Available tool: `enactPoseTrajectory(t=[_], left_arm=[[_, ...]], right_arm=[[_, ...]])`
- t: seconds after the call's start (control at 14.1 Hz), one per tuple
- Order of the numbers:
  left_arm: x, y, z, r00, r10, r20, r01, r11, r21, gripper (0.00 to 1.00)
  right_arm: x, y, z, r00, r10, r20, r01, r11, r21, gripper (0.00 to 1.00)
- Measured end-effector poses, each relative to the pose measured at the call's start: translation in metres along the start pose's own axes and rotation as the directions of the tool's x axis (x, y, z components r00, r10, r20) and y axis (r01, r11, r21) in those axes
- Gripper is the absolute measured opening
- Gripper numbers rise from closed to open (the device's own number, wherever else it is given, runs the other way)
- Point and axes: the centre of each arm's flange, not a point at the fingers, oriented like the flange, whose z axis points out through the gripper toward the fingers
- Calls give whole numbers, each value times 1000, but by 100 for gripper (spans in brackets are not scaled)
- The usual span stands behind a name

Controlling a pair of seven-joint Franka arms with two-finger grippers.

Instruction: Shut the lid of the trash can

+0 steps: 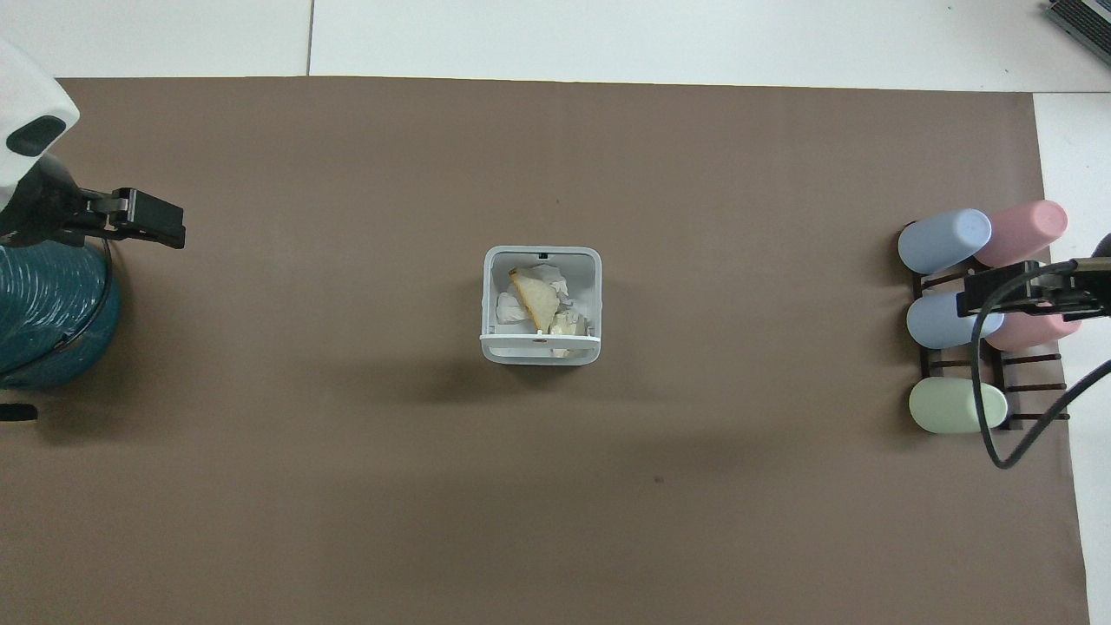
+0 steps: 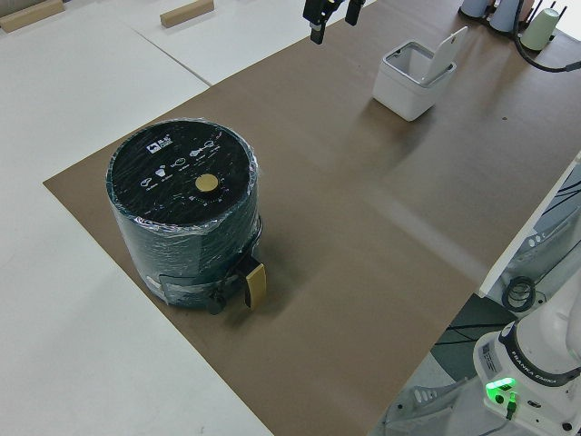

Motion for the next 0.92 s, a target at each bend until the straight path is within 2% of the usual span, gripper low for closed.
enactPoseTrajectory(t=[0.92], left_arm=[[-2, 15, 5, 1000, 23, 11, -23, 1000, -2, 100]], right_arm=[[0, 0, 0, 1000, 0, 0, 0, 1000, 1, 100]])
